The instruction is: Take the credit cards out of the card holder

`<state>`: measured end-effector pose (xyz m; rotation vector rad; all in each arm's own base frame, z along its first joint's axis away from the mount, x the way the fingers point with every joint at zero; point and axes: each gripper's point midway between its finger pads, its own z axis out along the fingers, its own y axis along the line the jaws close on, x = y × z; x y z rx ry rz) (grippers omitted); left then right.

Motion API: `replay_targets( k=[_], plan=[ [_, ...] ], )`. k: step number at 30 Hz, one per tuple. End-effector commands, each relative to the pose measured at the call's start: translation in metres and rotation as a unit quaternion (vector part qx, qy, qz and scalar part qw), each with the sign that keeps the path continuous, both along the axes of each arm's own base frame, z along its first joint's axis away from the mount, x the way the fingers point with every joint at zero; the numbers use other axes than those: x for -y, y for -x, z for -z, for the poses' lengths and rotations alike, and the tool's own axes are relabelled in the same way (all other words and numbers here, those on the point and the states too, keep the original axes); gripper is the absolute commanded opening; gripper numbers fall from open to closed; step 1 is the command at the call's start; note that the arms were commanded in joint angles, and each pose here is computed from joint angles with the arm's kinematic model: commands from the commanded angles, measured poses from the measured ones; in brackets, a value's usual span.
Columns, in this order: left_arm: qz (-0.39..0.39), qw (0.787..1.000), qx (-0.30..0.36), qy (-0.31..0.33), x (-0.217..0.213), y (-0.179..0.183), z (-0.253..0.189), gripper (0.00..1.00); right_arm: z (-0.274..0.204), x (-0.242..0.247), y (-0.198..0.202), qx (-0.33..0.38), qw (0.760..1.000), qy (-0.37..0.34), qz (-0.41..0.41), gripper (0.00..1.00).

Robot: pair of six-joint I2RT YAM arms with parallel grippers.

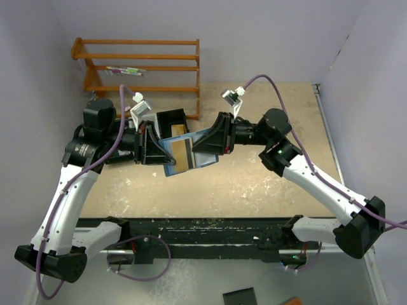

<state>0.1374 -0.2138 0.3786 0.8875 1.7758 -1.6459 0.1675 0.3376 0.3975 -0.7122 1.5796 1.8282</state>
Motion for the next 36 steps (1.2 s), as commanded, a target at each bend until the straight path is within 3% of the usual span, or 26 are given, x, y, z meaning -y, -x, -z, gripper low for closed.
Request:
replay_targets(
  k=[1,8,13,25,36],
  plan=[
    [0.023,0.999,0.044,0.023,0.0,0.007,-0.021,0.0,-0.021,0.006,0.012,0.037,0.999,-0.037,-0.013,0.27],
    [0.016,0.999,0.04,0.022,0.001,0.001,-0.023,0.0,-0.008,-0.005,0.019,0.036,0.999,-0.019,-0.017,0.27],
    [0.018,0.999,0.039,0.022,0.001,0.002,-0.024,0.0,0.004,-0.005,0.02,0.018,1.0,-0.005,-0.015,0.0],
    [0.014,0.999,0.041,0.02,0.0,0.003,-0.023,0.06,-0.006,0.011,0.022,0.029,0.999,-0.016,0.011,0.0],
    [0.0,0.999,0.041,0.016,0.0,0.001,-0.023,0.03,0.002,0.022,0.01,0.01,0.999,-0.017,0.047,0.0]
  ],
)
